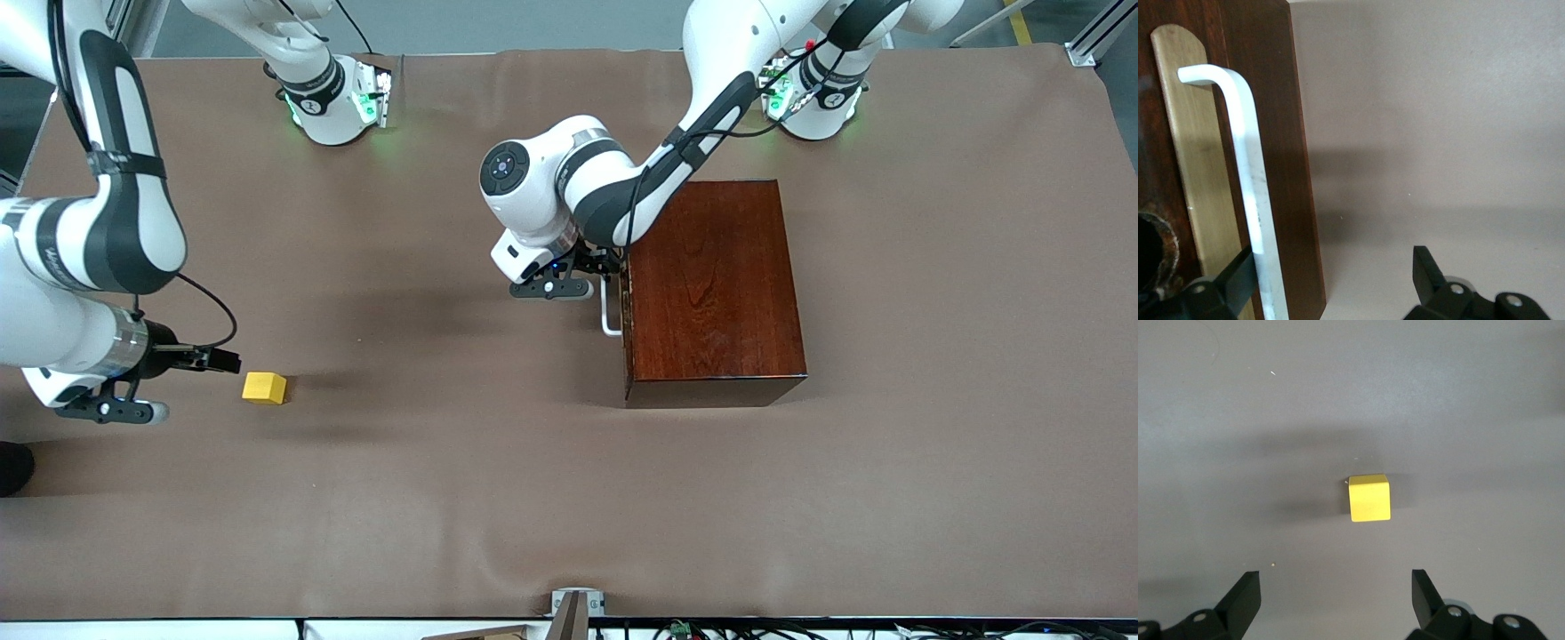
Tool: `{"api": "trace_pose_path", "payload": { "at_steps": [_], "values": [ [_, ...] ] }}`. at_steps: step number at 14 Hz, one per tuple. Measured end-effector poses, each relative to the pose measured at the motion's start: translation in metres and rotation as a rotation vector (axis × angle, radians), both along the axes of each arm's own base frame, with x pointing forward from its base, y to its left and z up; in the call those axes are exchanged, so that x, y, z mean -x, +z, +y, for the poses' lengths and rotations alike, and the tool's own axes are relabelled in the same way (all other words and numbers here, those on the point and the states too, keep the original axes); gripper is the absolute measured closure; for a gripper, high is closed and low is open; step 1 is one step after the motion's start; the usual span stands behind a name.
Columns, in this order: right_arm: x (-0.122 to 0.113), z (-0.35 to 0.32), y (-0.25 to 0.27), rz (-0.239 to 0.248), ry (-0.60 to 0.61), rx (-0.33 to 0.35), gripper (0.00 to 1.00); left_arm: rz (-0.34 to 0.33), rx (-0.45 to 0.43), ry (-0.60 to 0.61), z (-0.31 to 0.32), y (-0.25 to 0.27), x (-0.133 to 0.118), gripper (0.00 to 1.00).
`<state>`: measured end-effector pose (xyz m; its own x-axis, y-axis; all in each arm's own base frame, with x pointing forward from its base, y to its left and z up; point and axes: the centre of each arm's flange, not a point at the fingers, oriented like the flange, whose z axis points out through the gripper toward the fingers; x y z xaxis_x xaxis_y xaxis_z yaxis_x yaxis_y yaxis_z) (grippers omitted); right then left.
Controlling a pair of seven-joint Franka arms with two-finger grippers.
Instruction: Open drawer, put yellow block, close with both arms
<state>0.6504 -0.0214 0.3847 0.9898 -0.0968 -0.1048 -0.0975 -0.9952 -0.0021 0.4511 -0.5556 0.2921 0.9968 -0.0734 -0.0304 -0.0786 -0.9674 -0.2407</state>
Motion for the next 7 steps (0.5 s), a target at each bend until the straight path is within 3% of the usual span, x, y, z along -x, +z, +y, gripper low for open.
{"api": "trace_pose_path", "payload": {
  "at_steps": [7],
  "values": [
    [0.006, -0.001, -0.038, -0.01, 0.007, 0.014, 0.0, -0.032, 0.035, 0.04, -0.003, -0.001, -0.002, 0.0]
  ]
}}
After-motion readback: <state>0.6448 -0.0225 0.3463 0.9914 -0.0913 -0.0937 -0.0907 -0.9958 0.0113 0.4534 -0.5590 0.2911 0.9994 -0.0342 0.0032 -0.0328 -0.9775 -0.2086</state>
